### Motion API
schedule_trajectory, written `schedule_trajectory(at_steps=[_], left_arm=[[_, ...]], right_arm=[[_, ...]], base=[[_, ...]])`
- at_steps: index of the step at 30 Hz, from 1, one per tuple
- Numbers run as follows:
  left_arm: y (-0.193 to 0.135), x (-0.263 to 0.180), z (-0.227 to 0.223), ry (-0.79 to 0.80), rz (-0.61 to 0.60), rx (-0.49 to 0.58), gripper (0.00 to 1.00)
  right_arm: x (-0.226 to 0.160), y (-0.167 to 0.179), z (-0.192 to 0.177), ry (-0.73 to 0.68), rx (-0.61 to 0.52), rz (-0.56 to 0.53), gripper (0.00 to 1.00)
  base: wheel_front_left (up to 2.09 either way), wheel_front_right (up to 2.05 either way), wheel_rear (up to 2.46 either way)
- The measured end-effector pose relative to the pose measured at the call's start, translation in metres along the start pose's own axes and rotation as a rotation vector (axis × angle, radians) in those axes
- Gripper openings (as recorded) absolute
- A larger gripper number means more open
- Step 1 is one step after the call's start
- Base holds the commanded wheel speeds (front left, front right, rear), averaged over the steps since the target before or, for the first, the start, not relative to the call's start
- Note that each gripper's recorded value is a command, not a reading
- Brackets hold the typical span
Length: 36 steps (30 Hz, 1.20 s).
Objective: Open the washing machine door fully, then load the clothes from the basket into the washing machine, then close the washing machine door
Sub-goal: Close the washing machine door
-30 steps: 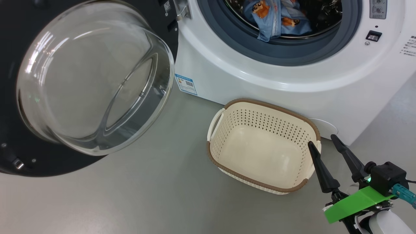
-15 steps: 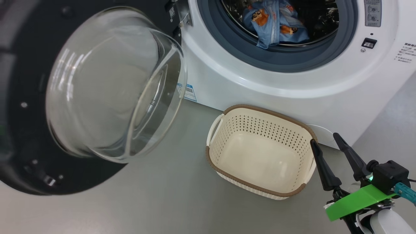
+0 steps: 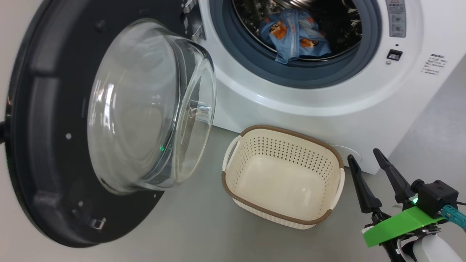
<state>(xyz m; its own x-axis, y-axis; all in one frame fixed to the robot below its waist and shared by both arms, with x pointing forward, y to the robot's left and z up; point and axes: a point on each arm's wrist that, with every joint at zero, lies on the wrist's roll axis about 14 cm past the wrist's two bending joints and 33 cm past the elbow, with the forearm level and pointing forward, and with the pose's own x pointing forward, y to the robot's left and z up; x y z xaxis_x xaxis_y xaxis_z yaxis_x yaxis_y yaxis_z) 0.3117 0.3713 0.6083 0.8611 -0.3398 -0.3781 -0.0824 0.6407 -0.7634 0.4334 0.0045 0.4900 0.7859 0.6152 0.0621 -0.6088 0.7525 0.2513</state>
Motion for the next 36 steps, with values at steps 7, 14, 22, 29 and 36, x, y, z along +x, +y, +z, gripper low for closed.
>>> schedule_trajectory(at_steps=[7,14,22,29,36], left_arm=[[-0.027,0.016,-0.016,0.097,-0.069,0.087,0.00],[-0.056,0.038,-0.036,0.207,-0.153,0.161,0.00],[-0.089,0.070,-0.062,0.323,-0.273,0.211,0.00],[-0.105,0.097,-0.073,0.367,-0.315,0.238,0.00],[-0.123,0.125,-0.083,0.407,-0.359,0.266,0.00]], right_arm=[[-0.012,-0.010,0.009,-0.019,-0.012,-0.045,1.00],[-0.023,-0.019,0.018,-0.042,-0.012,-0.092,1.00],[-0.050,-0.039,0.022,-0.053,-0.014,-0.183,1.00],[-0.070,-0.055,0.030,-0.076,-0.022,-0.254,1.00],[-0.094,-0.073,0.038,-0.096,-0.031,-0.334,1.00]], base=[[0.00,0.00,0.00],[0.00,0.00,0.00],[0.00,0.00,0.00],[0.00,0.00,0.00],[0.00,0.00,0.00]])
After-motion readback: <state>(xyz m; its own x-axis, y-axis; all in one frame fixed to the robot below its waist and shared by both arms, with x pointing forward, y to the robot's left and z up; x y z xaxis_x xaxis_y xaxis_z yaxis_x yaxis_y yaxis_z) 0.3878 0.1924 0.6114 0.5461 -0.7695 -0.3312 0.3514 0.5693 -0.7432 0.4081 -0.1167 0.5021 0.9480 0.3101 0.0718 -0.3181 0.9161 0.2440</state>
